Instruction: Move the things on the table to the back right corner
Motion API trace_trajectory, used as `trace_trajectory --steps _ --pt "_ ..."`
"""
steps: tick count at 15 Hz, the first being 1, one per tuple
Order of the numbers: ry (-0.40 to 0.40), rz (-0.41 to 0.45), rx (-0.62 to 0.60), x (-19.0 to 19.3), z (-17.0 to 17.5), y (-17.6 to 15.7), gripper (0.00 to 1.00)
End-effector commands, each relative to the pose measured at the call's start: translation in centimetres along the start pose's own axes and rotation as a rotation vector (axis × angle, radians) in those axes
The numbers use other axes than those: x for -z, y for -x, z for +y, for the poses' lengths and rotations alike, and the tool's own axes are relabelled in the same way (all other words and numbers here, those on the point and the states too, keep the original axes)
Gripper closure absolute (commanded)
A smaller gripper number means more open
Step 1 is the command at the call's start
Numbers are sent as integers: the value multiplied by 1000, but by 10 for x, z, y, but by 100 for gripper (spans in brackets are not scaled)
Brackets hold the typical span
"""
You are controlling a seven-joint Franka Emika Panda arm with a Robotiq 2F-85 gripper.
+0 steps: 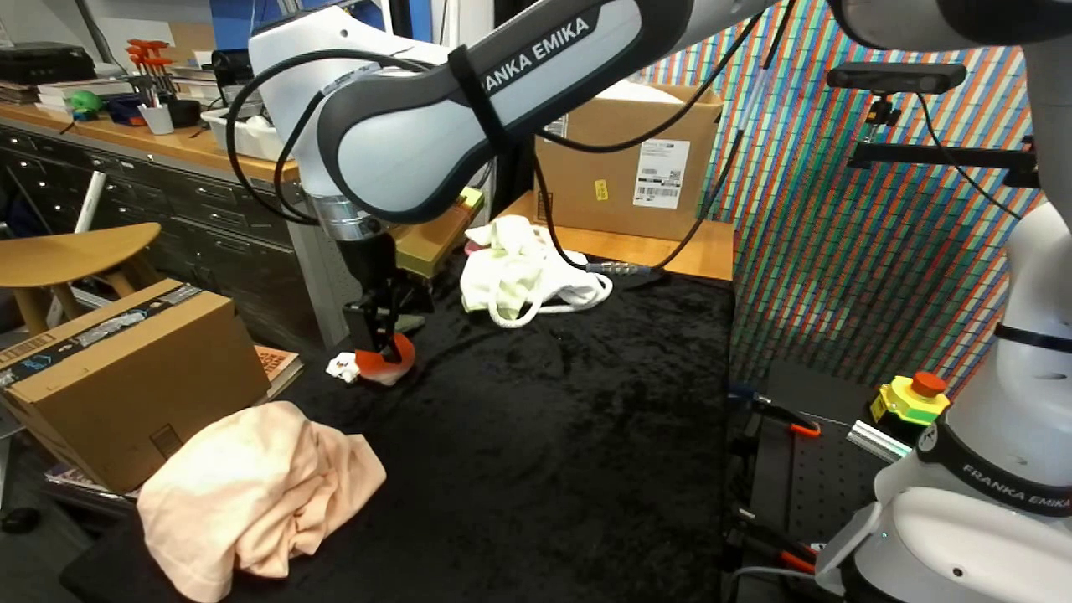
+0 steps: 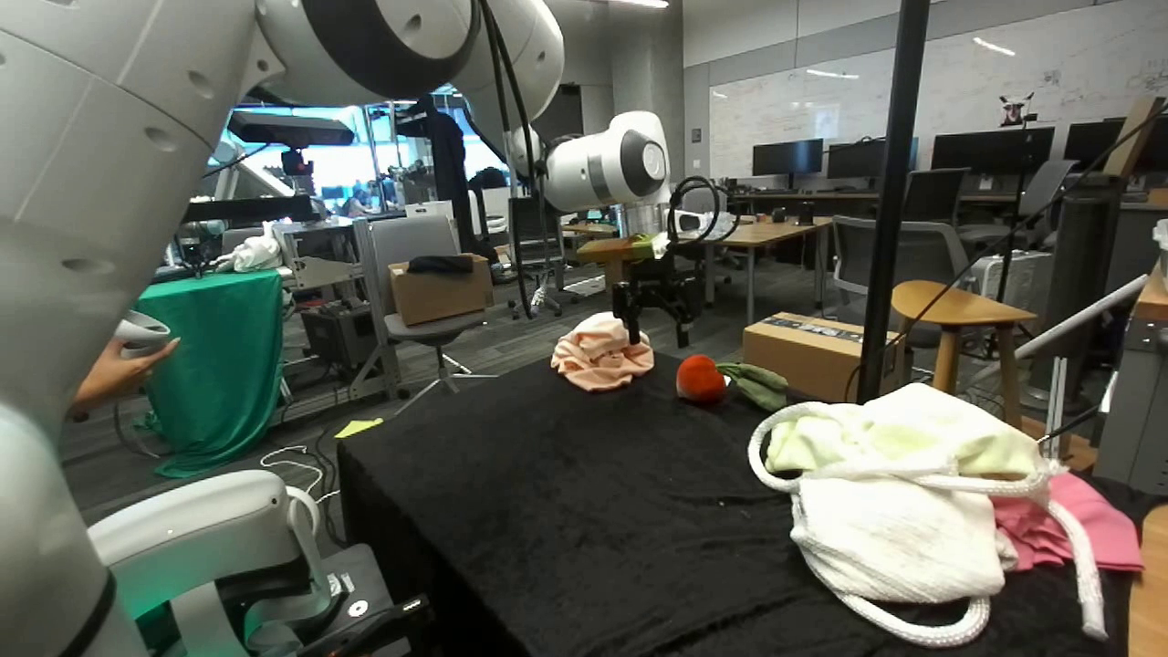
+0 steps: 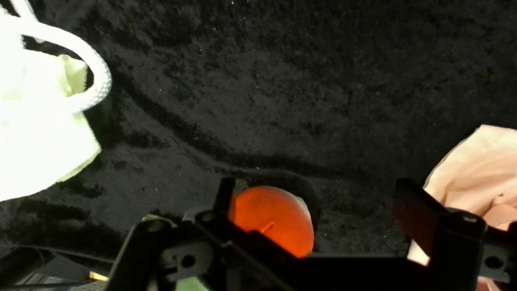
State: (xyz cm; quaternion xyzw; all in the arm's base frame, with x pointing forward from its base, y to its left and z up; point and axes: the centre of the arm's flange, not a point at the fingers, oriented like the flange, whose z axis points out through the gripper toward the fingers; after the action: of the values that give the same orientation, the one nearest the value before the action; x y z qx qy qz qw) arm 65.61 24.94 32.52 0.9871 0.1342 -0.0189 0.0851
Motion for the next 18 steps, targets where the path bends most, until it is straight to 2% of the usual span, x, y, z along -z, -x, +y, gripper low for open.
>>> trace_trajectory --steps 1,13,18 --pt "-24 21 48 0 -4 -29 0" --pt "-44 61 90 -12 1 -56 0" --pt "-52 45 74 -29 8 -66 0"
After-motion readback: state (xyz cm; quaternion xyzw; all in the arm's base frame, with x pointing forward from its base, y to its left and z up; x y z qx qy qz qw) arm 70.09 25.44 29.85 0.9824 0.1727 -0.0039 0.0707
